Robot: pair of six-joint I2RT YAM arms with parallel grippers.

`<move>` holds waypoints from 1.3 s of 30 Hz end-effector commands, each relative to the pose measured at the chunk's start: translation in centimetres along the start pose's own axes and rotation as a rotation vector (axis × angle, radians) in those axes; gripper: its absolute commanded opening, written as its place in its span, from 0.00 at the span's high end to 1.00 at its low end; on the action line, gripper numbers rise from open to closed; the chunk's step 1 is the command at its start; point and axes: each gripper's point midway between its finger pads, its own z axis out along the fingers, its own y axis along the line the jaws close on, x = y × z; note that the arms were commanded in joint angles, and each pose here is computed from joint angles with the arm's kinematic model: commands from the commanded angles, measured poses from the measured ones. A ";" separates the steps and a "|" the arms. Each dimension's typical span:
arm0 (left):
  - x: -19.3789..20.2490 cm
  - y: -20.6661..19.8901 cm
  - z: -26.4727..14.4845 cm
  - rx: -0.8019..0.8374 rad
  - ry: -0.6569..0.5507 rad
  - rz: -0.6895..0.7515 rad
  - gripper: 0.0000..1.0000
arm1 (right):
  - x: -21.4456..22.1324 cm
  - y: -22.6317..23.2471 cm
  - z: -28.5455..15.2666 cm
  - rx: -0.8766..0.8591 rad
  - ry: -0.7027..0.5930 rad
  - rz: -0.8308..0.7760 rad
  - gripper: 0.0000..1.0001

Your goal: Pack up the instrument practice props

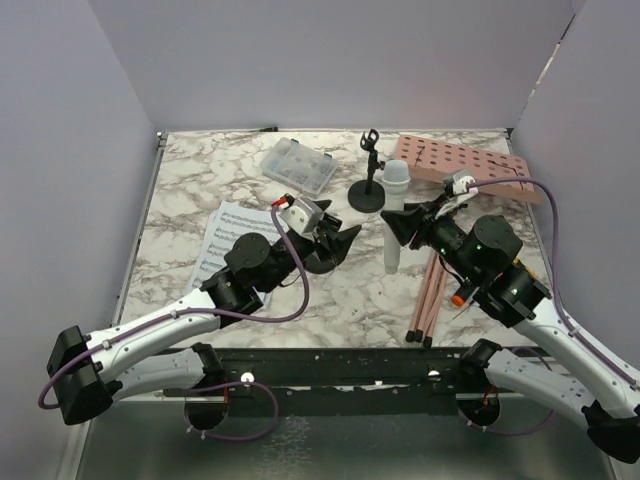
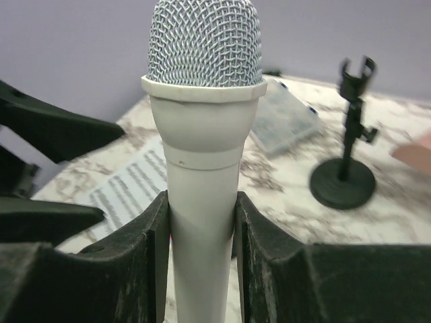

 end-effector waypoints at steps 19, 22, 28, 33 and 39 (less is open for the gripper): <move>1.1 19.2 -13.9 -0.915 0.001 0.242 0.01 | 8.8 -19.0 -10.4 0.945 0.373 0.093 1.00; 2.0 20.2 -16.0 -0.981 -0.023 0.237 0.01 | 9.9 -21.6 -11.2 0.994 0.403 0.122 1.00; 2.0 20.5 -16.9 -0.993 -0.053 0.278 0.01 | 13.9 -25.5 -11.5 1.089 0.536 0.181 1.00; 1.6 20.1 -16.9 -0.966 -0.075 0.280 0.01 | 16.1 -28.7 -12.8 1.168 0.577 0.230 1.00; 1.2 19.9 -17.1 -0.954 -0.104 0.283 0.01 | 19.5 -30.8 -12.8 1.178 0.596 0.325 1.00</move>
